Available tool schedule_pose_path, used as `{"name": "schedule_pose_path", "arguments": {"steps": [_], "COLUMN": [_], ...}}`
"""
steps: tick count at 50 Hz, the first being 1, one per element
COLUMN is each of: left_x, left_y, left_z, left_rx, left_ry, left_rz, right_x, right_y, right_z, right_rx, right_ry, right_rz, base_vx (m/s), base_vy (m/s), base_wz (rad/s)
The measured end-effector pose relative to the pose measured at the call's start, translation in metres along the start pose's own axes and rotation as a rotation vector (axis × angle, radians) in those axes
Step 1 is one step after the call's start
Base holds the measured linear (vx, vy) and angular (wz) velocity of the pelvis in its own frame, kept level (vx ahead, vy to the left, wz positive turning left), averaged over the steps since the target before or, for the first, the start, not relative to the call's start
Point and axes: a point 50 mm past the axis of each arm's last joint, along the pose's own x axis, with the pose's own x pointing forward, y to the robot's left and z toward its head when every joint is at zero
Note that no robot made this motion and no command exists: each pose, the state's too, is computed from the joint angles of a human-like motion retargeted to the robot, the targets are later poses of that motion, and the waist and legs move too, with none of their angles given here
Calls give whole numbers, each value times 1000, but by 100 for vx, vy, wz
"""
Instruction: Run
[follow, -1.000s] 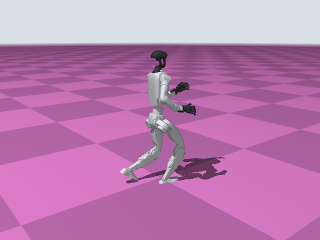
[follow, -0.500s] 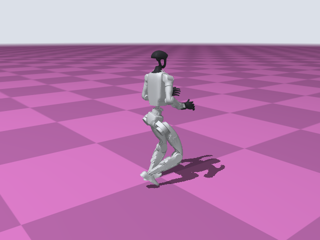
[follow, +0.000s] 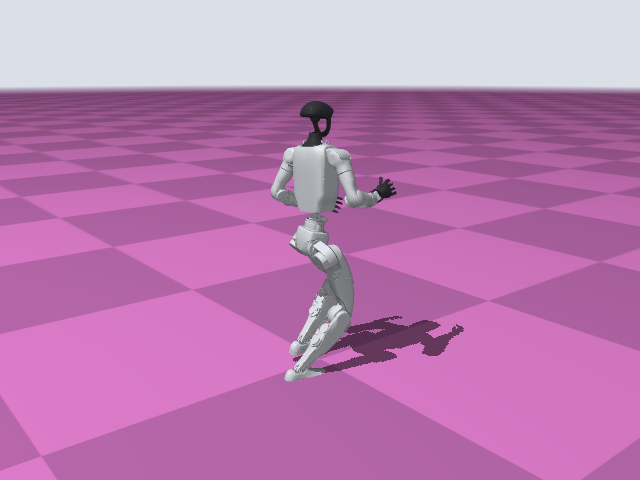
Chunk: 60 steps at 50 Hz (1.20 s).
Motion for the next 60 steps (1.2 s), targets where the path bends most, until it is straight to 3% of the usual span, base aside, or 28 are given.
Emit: {"name": "schedule_pose_path", "arguments": {"steps": [7, 13, 22, 26, 30, 35, 38, 44, 50, 60], "left_x": [-15, 44, 72, 61, 46, 14, -9, -17, 41, 67], "left_y": [9, -4, -26, -35, -35, -7, 11, 20, 7, -22], "left_z": [-1, 63, 128, 106, 56, 3, -12, -8, 50, 101], "left_rx": [-55, -22, -139, -123, -79, -53, -61, -78, -34, -150], "left_ry": [15, -291, -573, -493, -257, -3, 70, 51, -235, -464], "left_rz": [58, 155, 78, 4, -30, -1, 24, 87, 161, 7], "right_x": [-26, -80, -142, -134, -89, -17, -5, -29, -82, -139], "right_y": [15, 28, -11, -16, -14, -5, 2, 19, 34, -12], "right_z": [-8, -53, -76, -71, -56, -20, -4, -15, -58, -77], "right_rx": [50, -13, 0, -2, -45, -71, -10, 13, -49, -24], "right_ry": [63, 333, 561, 523, 354, 90, 14, 82, 333, 531], "right_rz": [100, 189, 122, 60, 31, 3, 21, 135, 236, 144], "base_vx": [0, -5, 6, -3, -5, -1, 4, -1, -3, 5], "base_vy": [6, -4, 2, -8, -6, 0, 6, 6, -2, -1], "base_wz": [51, 15, -57, -26, 0, 24, 54, 44, 7, -57]}}
